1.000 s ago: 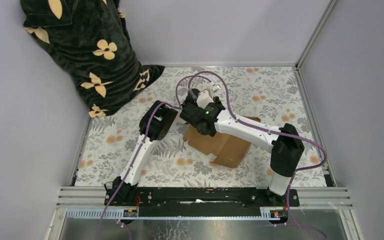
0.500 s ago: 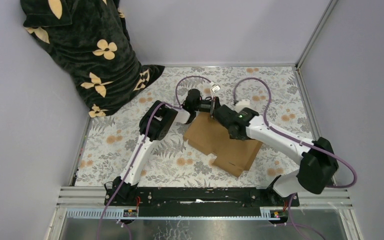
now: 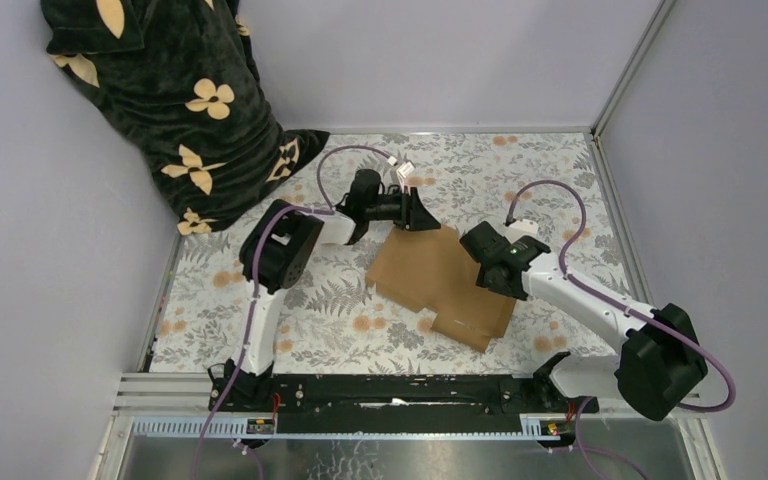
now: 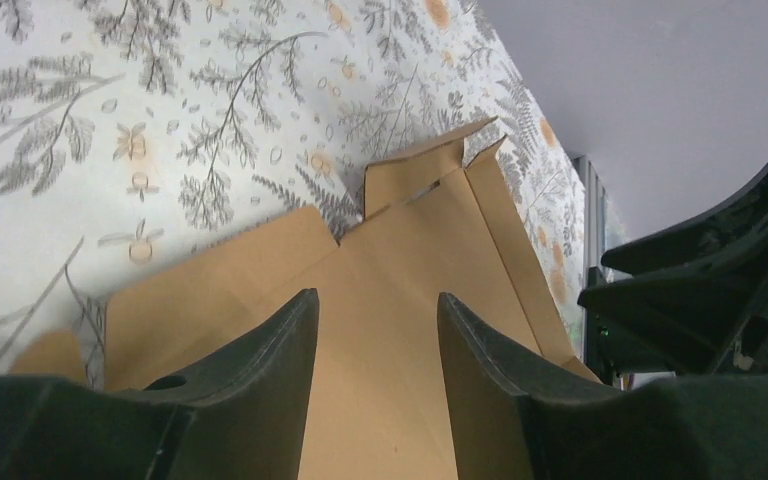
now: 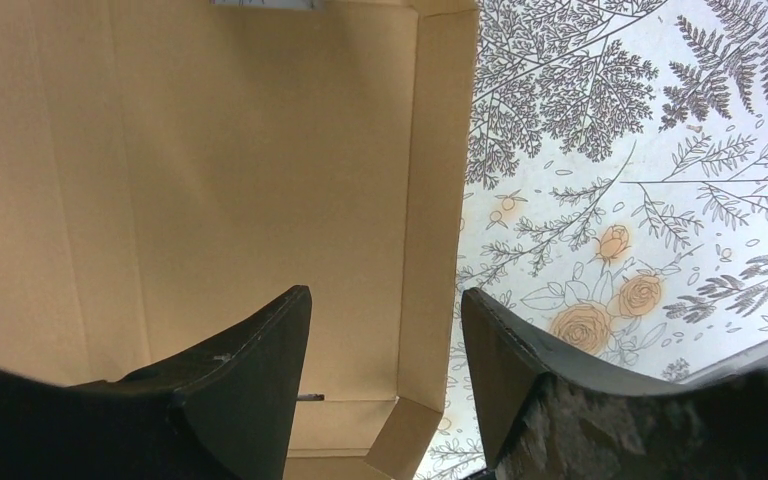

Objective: Fold the paper box

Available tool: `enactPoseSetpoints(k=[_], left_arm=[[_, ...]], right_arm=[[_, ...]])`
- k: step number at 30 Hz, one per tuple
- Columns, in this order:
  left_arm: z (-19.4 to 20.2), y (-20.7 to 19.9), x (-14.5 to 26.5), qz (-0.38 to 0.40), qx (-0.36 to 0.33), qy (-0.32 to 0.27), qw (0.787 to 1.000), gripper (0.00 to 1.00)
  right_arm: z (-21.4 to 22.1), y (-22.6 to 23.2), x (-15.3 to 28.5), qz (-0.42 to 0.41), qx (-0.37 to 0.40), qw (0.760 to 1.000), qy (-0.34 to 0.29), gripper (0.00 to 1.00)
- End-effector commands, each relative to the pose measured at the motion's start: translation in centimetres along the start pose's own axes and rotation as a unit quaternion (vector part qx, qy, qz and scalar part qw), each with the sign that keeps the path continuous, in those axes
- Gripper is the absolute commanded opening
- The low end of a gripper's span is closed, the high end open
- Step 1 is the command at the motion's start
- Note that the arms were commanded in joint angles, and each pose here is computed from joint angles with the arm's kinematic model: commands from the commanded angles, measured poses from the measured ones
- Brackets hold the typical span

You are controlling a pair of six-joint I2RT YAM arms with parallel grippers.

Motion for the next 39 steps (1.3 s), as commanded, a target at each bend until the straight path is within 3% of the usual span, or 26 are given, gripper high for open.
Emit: enactPoseSetpoints(k=[1,13,21,25,33,39], left_arm=[[2.0,0.8,1.3,-0.074,0.002,0.0,0.997,0.53],[7.6,0.4,2.1,-0.205,0.02,0.058,0.977,0.51],[10.0,0.8,4.5,-0.276,0.06,0.053,0.958,0.5],[10.8,0.8,5.4,-0.288,0.066,0.052,0.954,0.49],[11.1,1.7,5.7,-0.309,0.053,0.069,0.947,0.49],[11.1,1.7,5.7,-0.309,0.042,0.081,0.947,0.49]], right_arm=[[-1.1,-0.1,-0.2,-0.025,-0.061,0.998,-0.022,0.65],[-1.4,-2.6,-2.2,-0.094,-0.13,0.987,-0.008,0.68],[-1.1,-3.1,-3.0,-0.114,-0.129,0.985,-0.008,0.65],[-1.4,-3.1,-3.6,-0.116,-0.118,0.986,-0.009,0.63],[-4.1,-2.2,-5.2,-0.152,-0.089,0.984,-0.024,0.49],[-5.8,-1.7,-6.2,-0.172,-0.067,0.982,-0.046,0.54]])
Point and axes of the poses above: each gripper's point midway between its finger pads, its own x axis back along the fingers, its own y axis along the line the jaws close on, z = x × y, the point moved 4 cm from there along x, back along the fingers, and after that the axes turned 10 degrees about x, right-handed, at the moved point
